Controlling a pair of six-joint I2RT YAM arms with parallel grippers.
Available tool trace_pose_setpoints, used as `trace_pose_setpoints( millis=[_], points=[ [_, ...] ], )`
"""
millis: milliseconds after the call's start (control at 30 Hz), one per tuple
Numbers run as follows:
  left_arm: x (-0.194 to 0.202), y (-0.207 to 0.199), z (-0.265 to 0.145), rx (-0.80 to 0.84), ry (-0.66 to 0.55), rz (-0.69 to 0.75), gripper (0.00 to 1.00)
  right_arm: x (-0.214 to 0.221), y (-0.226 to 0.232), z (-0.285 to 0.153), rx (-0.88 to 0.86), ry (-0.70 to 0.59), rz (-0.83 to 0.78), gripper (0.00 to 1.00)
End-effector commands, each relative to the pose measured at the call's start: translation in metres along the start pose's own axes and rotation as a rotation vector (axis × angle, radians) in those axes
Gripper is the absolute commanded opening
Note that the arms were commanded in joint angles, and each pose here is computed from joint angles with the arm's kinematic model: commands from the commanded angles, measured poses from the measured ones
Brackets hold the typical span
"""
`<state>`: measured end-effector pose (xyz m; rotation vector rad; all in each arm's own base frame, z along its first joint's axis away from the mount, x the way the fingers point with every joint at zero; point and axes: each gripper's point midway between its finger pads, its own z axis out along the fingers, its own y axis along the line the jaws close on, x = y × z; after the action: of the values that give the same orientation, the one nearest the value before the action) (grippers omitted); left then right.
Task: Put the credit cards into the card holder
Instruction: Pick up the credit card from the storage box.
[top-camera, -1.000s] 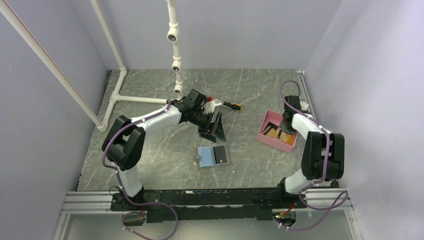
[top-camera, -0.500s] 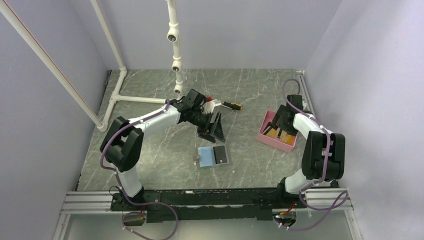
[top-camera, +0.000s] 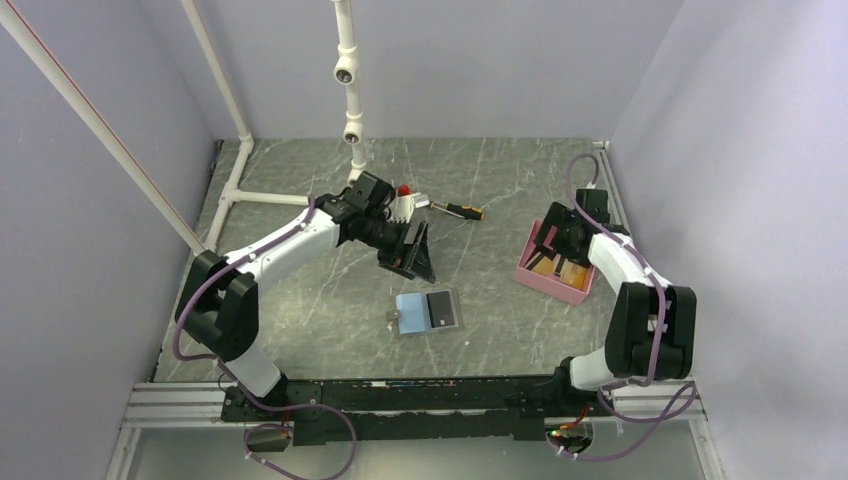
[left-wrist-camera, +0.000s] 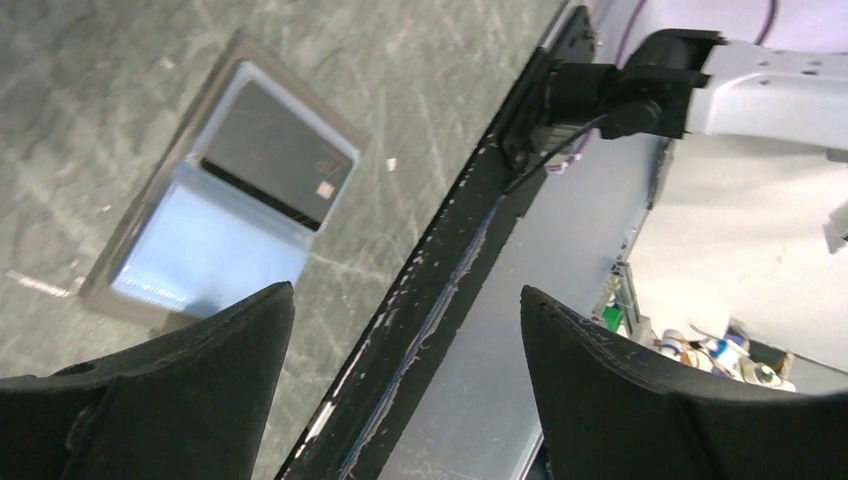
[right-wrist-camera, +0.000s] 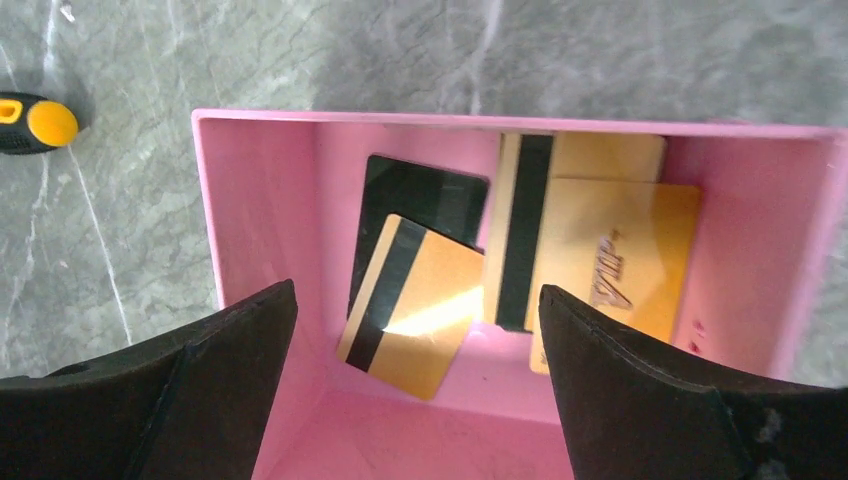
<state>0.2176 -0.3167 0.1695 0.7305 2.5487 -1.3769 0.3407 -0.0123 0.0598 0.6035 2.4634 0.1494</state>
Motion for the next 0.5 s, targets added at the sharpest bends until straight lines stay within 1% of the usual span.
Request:
trace_pose_setpoints(
  millis=[0, 33, 133, 200, 333, 467],
  points=[
    [0.004, 0.013, -0.01, -0.103, 0.0, 0.034, 0.9, -0.009, -0.022, -0.026, 0.126, -0.041, 0.03, 0.94],
    [0.005, 0.013, -0.014, -0.125, -0.011, 0.019, 0.91, -0.011, -0.023, -0.029, 0.128, -0.051, 0.022, 0.94],
    [0.004, 0.004, -0.027, -0.162, -0.055, -0.019, 0.92, -0.016, -0.025, -0.035, 0.13, -0.065, 0.006, 0.99],
    [0.003, 0.002, -0.031, -0.177, -0.077, -0.031, 0.92, -0.014, -0.024, -0.032, 0.125, -0.038, 0.001, 0.99],
    [0.0, 0.003, -0.05, -0.285, -0.023, -0.023, 0.92, -0.012, -0.024, -0.022, 0.122, -0.004, 0.005, 0.99],
    [-0.005, -0.002, -0.055, -0.305, 0.024, -0.037, 0.92, -0.015, -0.037, -0.013, 0.166, 0.014, 0.002, 0.99]
  ],
)
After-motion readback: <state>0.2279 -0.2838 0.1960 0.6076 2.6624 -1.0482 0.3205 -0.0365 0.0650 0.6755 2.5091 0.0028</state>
